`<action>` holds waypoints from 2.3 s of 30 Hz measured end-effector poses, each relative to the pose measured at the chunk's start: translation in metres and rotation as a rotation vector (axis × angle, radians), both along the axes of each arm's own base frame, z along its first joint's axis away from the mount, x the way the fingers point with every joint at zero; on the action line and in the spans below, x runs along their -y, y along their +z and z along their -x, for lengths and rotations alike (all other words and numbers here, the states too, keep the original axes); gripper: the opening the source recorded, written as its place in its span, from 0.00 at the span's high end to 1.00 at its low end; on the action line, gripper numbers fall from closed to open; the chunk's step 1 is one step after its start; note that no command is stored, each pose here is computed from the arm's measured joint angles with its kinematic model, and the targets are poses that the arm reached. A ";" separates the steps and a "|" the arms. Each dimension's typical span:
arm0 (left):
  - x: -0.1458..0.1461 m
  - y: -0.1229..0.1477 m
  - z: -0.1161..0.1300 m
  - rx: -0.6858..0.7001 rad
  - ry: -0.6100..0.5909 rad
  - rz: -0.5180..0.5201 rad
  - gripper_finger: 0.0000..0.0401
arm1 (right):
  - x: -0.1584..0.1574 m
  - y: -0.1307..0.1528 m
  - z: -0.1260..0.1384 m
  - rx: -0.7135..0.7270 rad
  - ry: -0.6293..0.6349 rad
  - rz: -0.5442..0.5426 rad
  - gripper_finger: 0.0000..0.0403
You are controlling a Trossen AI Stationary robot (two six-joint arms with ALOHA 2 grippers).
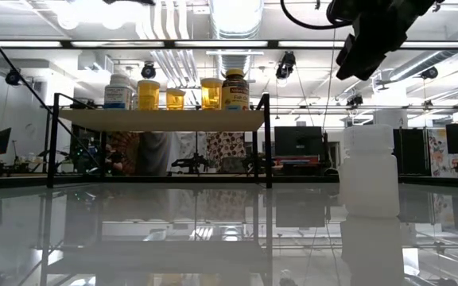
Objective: Pick and place medicine bottles onto shelf by color
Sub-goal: Put the blue pill bottle on the shelf
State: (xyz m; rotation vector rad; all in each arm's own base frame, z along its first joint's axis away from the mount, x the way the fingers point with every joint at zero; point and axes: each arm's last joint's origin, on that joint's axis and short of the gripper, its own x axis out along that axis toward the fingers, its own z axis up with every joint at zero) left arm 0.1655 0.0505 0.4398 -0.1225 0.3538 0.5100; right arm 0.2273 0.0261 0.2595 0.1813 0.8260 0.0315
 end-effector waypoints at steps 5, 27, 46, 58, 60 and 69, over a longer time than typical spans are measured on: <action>0.038 -0.007 -0.024 0.129 -0.226 -0.031 0.40 | 0.000 0.000 0.000 -0.005 -0.026 -0.023 0.96; 0.137 -0.065 -0.040 0.210 -0.706 -0.242 0.40 | 0.000 -0.021 0.018 -0.226 0.041 0.111 0.53; 0.147 -0.093 -0.037 0.295 -0.610 -0.278 0.40 | 0.002 -0.068 0.013 -0.302 -0.055 0.176 0.55; 0.145 -0.089 -0.033 0.310 -0.605 -0.282 0.40 | 0.003 -0.078 0.007 -0.347 -0.072 0.202 0.58; 0.144 -0.089 -0.033 0.308 -0.593 -0.285 0.40 | 0.003 -0.078 0.007 -0.347 -0.071 0.202 0.62; 0.142 -0.088 -0.032 0.301 -0.533 -0.293 0.40 | 0.002 -0.078 0.007 -0.347 -0.056 0.174 0.75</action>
